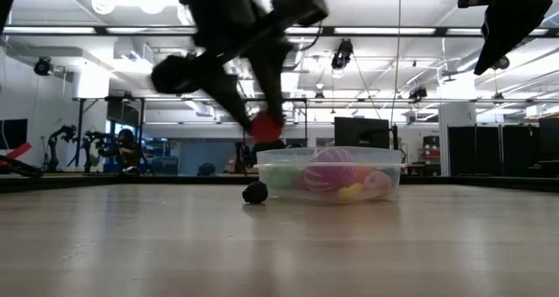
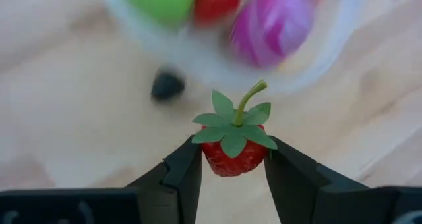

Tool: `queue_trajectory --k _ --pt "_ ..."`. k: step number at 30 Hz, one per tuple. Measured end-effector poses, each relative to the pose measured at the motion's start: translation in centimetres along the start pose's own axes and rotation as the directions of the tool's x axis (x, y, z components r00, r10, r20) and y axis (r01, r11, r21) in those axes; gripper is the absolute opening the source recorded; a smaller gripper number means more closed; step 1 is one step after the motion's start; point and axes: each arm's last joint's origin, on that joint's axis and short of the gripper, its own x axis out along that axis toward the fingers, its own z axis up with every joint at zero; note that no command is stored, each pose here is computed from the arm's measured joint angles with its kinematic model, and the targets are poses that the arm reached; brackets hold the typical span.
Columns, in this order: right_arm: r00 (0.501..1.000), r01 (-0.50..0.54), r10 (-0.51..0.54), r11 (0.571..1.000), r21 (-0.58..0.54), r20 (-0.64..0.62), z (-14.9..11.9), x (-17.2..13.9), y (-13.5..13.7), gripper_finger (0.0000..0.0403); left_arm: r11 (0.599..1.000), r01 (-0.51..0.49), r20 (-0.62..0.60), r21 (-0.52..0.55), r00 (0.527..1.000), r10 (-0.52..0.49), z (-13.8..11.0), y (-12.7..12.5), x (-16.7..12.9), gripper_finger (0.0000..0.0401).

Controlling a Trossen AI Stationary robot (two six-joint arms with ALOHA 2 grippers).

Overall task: Pick and placing Produce into tupperware
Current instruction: Put the red strawberry into the transparent bin, then put the blackberry into the transparent bin

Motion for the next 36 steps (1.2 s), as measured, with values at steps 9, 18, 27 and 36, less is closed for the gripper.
queue_trajectory --k 9,18,27,36 --pt "1.0 0.0 0.0 1.0 -0.001 0.0 0.0 0.0 0.0 0.0231 0.997 0.02 0.189 0.078 0.981 -0.034 6.7 -0.8 -1.6 0.0127" --pt "1.0 0.0 0.0 1.0 0.0 0.0 0.0 0.0 0.0 0.0231 0.996 0.04 0.143 0.083 0.988 -0.051 9.9 0.6 -0.3 0.0127" --pt "1.0 0.013 -0.013 1.0 0.001 0.01 0.0 0.0 0.0 0.0231 0.983 0.15 0.161 0.104 0.973 -0.165 10.1 -0.2 0.0 0.0144" --pt "1.0 0.012 -0.013 1.0 0.004 0.015 0.1 0.0 0.0 0.0231 0.977 0.177 0.118 0.122 0.974 -0.192 9.9 -0.4 0.0 0.0239"
